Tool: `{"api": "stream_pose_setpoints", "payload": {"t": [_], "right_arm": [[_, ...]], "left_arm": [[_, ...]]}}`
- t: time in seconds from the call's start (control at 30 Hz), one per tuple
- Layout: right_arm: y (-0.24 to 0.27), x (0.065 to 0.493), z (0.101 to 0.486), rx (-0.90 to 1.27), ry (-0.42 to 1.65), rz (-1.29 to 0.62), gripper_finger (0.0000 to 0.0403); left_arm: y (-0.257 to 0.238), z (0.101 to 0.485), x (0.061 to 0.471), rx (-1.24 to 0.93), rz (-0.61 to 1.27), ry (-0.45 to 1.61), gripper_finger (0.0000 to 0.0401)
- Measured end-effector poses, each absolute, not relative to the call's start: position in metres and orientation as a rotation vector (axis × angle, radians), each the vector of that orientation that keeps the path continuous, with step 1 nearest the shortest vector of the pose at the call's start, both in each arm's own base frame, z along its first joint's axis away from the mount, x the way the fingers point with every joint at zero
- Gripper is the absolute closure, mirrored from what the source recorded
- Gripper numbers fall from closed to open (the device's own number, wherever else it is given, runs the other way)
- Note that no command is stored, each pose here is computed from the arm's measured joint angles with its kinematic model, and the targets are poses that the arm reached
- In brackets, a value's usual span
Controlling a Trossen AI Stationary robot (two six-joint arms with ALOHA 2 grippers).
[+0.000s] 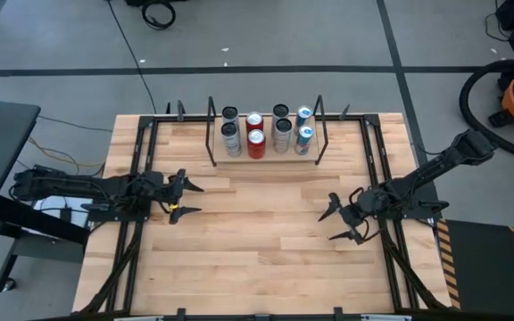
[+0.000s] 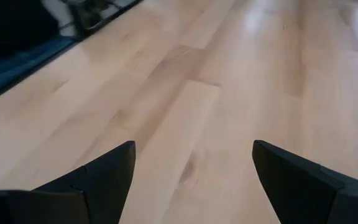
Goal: Place canned beverage on shelf
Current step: Return to Home Position
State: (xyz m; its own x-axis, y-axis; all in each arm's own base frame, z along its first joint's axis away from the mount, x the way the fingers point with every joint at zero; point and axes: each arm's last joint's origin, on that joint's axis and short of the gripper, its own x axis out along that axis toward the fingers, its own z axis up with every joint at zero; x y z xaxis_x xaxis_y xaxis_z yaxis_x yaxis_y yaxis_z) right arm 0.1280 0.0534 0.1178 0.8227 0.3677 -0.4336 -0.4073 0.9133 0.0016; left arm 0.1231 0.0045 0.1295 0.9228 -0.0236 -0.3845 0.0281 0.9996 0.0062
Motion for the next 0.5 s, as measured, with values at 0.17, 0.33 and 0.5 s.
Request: {"api": "stream_pose_setpoints", "payload": {"t": [0.17, 0.33, 0.5], "right_arm": [[0.0526, 0.1284, 0.118, -0.073, 0.444, 0.382, 0.007], [0.0525, 0.1285, 0.1181, -0.027, 0.451, 0.369, 0.007], [0.0525, 0.1285, 0.1181, -0.02, 0.452, 0.367, 0.007]], "left_arm": [[0.0045, 0.1295, 0.1231, 0.011, -0.026, 0.395, 0.0083], [0.0045, 0.1296, 0.1231, 0.011, -0.026, 0.394, 0.0083], [0.0045, 0.1294, 0.1231, 0.011, -0.026, 0.395, 0.0083]]}}
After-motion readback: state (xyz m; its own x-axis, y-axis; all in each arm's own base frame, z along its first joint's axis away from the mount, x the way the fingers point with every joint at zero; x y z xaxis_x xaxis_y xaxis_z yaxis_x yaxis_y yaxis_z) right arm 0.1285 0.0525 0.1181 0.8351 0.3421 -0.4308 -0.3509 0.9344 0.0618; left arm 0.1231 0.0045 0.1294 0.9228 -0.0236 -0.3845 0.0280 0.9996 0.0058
